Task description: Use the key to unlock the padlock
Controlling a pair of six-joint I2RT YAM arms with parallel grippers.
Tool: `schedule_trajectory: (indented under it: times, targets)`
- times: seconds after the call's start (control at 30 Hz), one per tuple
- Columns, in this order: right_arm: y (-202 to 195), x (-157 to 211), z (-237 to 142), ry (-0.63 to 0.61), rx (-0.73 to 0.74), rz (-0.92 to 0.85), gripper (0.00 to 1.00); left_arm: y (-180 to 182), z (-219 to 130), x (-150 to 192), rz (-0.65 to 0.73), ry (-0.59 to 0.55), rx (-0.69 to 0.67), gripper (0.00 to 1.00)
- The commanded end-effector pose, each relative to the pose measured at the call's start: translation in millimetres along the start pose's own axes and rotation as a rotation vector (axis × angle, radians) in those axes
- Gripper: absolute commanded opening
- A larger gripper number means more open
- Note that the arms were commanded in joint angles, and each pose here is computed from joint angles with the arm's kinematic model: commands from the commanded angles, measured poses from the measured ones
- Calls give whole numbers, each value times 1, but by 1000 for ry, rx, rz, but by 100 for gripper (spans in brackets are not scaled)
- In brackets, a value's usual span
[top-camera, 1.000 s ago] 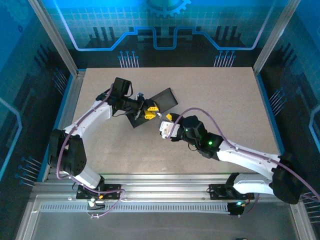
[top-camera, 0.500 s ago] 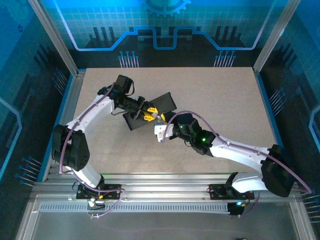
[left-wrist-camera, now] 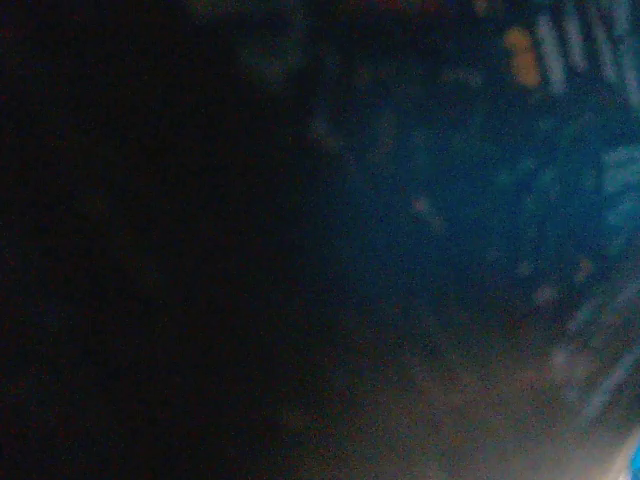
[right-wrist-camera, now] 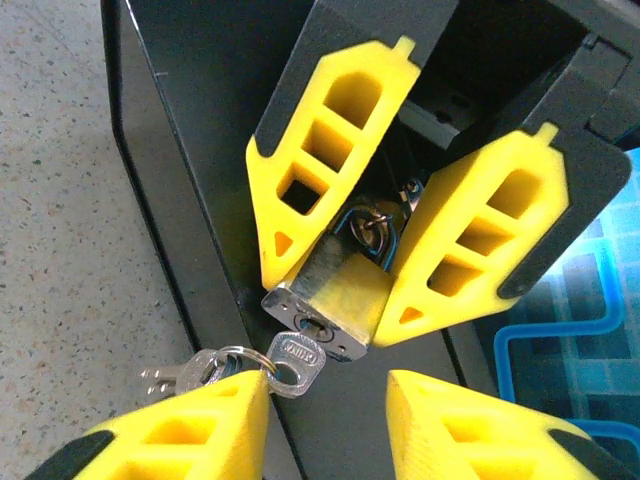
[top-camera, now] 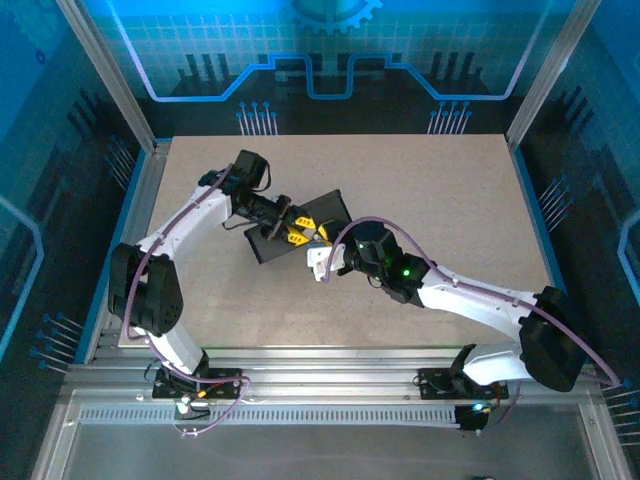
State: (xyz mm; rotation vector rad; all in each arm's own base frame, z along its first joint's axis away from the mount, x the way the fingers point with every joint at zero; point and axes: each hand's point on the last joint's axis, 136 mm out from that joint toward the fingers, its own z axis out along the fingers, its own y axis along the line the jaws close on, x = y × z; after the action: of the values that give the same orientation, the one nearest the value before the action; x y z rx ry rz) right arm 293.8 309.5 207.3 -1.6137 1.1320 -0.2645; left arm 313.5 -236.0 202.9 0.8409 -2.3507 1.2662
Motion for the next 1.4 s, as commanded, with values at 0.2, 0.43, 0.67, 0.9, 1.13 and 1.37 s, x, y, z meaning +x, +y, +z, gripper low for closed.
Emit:
schedule_trajectory:
  times: [0.2, 0.43, 0.67, 0.9, 1.13, 1.37]
  targets:
    - [-6, -2, 5, -3, -13, -24, 35, -9, -5, 9, 5, 40, 33, 0]
    - [-6, -6, 12, -11, -8, -42, 30, -8, -4, 8, -1, 41, 37, 0]
    - [-17, -13, 16, -23, 8, -59, 28, -10, -4, 10, 4, 46, 42, 0]
    - [-15, -13, 20, -20, -4, -79, 26, -11, -4, 11, 9, 51, 47, 0]
    - [-13, -17, 24, -24, -5, -79, 24, -14, -6, 13, 17, 53, 55, 0]
    - [-16, -23, 32, -25, 7, -71, 17, -14, -4, 16, 25, 61, 57, 0]
